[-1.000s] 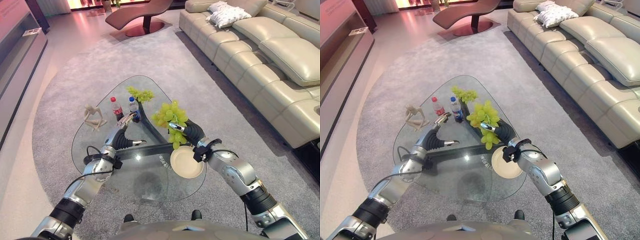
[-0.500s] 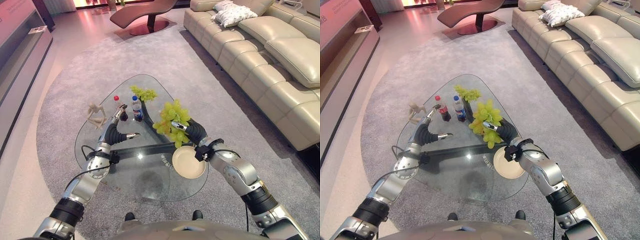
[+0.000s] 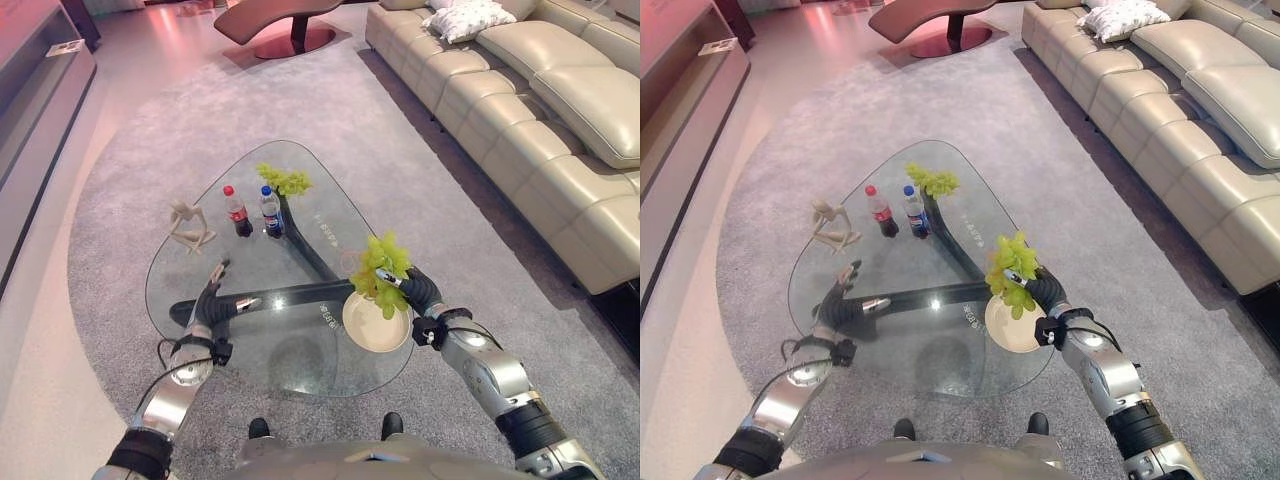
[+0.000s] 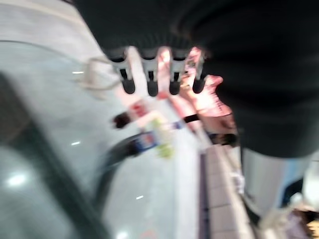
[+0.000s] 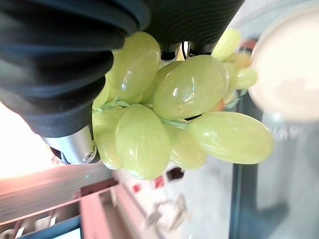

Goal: Pick up fruits into the plate

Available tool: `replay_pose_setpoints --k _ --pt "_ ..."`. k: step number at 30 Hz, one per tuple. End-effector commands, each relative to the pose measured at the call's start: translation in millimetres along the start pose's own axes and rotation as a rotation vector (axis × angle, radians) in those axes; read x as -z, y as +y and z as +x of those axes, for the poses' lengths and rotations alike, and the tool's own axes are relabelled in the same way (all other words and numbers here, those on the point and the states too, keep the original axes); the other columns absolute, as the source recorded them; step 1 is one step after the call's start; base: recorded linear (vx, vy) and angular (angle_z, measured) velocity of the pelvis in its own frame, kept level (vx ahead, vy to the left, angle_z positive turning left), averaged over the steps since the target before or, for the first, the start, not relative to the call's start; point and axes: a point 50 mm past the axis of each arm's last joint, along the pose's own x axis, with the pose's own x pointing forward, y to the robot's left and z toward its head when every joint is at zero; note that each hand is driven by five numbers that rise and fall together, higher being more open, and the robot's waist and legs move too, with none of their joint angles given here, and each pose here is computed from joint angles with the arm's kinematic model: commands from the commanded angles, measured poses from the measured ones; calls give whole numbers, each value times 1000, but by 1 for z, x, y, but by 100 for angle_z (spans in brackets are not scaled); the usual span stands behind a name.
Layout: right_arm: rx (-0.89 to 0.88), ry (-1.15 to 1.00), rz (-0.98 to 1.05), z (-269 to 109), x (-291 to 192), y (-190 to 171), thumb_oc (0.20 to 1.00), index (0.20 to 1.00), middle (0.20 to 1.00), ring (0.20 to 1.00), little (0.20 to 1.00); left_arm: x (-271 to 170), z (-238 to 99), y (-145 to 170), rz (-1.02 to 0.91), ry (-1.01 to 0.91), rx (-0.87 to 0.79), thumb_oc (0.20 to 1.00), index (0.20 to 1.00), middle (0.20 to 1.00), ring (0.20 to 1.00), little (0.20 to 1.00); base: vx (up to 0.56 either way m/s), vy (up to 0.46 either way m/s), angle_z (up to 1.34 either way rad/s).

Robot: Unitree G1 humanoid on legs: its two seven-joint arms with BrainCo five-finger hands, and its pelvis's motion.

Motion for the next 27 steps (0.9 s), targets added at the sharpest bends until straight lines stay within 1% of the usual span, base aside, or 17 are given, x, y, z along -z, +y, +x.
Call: replay_pose_setpoints --k 1,7,15,18,23,24,27 --pt "72 -255 -79 12 -53 -13 200 200 200 200 200 4 10 11 -2 2 -50 1000 1000 1000 1000 1000 -79 25 -1" --pt "154 -211 -153 18 -44 -27 200 200 200 200 200 29 15 3 -6 156 -87 1000 1000 1000 1000 1000 -97 -5 0" --pt "238 -131 -224 19 -24 -37 200 200 200 200 200 47 10 -3 -18 257 -112 1000 1000 1000 1000 1000 4 -1 0" --pt "264 -95 -287 18 -15 -42 200 200 200 200 200 57 7 -2 -5 304 -126 1000 1000 1000 1000 1000 6 -5 5" --pt "314 -53 -401 27 -17 -52 200 200 200 200 200 69 9 -2 27 423 -110 1000 1000 1000 1000 1000 -86 -8 2" --pt "330 -30 -425 33 -19 -55 200 200 200 200 200 74 8 -1 51 471 -108 1000 1000 1000 1000 1000 -76 -17 9" --pt "364 1 -453 40 -21 -60 200 200 200 200 200 83 6 3 85 521 -115 1000 1000 1000 1000 1000 -54 -27 12"
